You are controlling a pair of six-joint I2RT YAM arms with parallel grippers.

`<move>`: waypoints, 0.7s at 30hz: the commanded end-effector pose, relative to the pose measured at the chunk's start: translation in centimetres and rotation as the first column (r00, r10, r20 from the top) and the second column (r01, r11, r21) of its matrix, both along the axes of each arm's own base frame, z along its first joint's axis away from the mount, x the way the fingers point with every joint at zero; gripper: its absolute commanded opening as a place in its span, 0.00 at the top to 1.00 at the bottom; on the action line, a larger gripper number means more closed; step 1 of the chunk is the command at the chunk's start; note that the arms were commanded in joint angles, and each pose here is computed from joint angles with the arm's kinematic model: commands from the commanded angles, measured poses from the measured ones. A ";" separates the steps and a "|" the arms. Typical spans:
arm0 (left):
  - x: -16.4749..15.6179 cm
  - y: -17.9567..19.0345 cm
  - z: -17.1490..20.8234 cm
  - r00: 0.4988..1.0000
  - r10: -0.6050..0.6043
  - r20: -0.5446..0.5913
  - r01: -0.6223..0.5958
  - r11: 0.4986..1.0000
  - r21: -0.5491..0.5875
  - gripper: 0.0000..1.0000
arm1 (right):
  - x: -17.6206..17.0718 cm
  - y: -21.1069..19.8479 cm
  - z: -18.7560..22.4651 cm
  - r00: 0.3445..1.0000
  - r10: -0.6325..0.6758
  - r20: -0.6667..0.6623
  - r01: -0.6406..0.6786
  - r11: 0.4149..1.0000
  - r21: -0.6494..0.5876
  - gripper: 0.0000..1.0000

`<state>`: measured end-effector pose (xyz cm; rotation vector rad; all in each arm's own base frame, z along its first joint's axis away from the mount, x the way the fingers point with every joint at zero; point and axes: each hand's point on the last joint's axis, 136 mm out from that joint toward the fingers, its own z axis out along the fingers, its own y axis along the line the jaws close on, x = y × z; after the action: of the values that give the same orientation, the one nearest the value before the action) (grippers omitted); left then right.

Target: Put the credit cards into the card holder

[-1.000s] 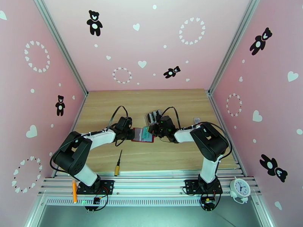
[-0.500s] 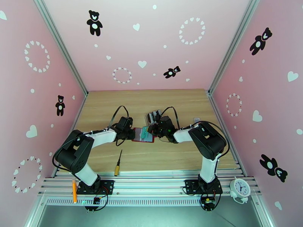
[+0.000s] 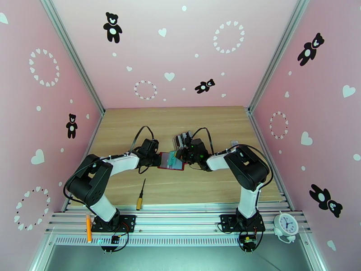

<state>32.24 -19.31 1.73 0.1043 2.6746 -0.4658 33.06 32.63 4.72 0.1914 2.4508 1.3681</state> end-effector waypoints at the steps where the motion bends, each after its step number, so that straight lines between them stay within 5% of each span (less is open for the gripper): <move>1: -0.7 -0.2 -1.2 0.999 -0.002 -0.052 0.002 1.000 0.003 0.83 | -1.8 -0.3 -2.1 0.997 0.006 -0.077 -0.008 0.999 -0.036 1.00; 21: -0.8 0.1 -1.3 0.999 0.003 -0.053 -0.002 1.000 0.018 0.83 | -3.9 0.5 -2.9 0.988 0.087 -0.126 -0.097 0.992 -0.082 1.00</move>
<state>32.27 -19.32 1.72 0.1043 2.6754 -0.4655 32.16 33.28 4.37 0.1310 2.4657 1.3423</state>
